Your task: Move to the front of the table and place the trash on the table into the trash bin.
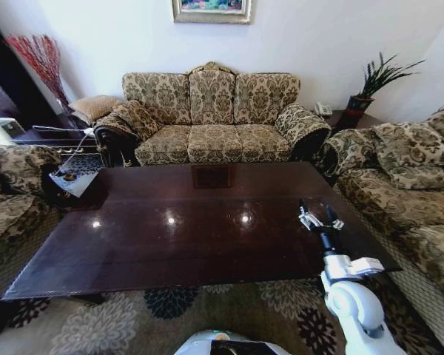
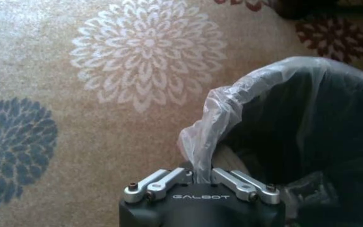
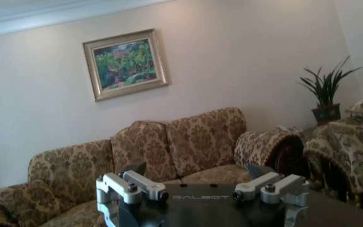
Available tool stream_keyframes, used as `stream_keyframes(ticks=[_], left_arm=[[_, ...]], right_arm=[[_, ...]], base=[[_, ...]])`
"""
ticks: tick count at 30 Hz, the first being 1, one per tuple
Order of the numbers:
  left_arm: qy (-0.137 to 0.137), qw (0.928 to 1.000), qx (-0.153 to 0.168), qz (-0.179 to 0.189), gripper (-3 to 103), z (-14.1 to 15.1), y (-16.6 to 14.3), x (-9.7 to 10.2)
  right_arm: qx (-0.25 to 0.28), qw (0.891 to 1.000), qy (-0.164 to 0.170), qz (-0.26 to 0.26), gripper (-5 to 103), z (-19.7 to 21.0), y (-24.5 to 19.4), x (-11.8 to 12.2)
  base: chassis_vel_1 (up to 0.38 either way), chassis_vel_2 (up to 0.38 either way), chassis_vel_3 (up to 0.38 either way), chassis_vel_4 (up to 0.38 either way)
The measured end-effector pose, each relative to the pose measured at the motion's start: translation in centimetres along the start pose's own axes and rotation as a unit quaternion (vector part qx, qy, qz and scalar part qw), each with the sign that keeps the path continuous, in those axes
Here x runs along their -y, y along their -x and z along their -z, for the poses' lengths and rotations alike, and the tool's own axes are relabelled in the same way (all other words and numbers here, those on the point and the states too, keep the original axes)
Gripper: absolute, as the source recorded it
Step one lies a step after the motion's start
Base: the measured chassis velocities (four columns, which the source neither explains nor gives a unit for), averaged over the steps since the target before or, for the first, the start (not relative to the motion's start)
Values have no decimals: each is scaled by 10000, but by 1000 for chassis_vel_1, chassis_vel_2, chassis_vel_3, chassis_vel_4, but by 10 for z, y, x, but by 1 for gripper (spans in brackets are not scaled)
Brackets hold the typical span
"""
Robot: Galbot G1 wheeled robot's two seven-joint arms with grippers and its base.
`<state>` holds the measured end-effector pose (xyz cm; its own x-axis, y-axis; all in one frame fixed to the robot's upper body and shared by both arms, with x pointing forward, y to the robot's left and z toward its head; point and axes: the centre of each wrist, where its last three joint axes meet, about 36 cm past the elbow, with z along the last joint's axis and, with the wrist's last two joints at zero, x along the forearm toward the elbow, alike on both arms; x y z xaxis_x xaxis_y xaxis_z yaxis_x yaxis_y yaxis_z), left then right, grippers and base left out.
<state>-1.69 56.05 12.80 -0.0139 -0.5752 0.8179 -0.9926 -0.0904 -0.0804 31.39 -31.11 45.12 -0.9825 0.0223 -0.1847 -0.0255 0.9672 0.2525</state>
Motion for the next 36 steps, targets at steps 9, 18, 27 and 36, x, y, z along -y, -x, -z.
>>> stream_keyframes(ticks=[9, 18, 27, 36], left_arm=[[128, 9999, -3, 6, 34, -12, 1, 6], [402, 9990, -105, -191, 72, 1, -29, -25], [658, 9963, 213, -514, 97, 25, -66, -61], [390, 9781, 1248, -1620, 100, 96, -126, -20]], right_arm=[[-14, 10000, 25, -94, 100, -5, 1, 13], [90, 9996, 249, -114, 100, -9, 15, 15], [95, 9985, 541, -1, 100, -22, 18, 10], [46, 9976, 666, 189, 100, -28, 20, -6]], base=[[0, 0, 0, 0], [0, 0, 0, 0], [0, 0, 0, 0], [0, 0, 0, 0]])
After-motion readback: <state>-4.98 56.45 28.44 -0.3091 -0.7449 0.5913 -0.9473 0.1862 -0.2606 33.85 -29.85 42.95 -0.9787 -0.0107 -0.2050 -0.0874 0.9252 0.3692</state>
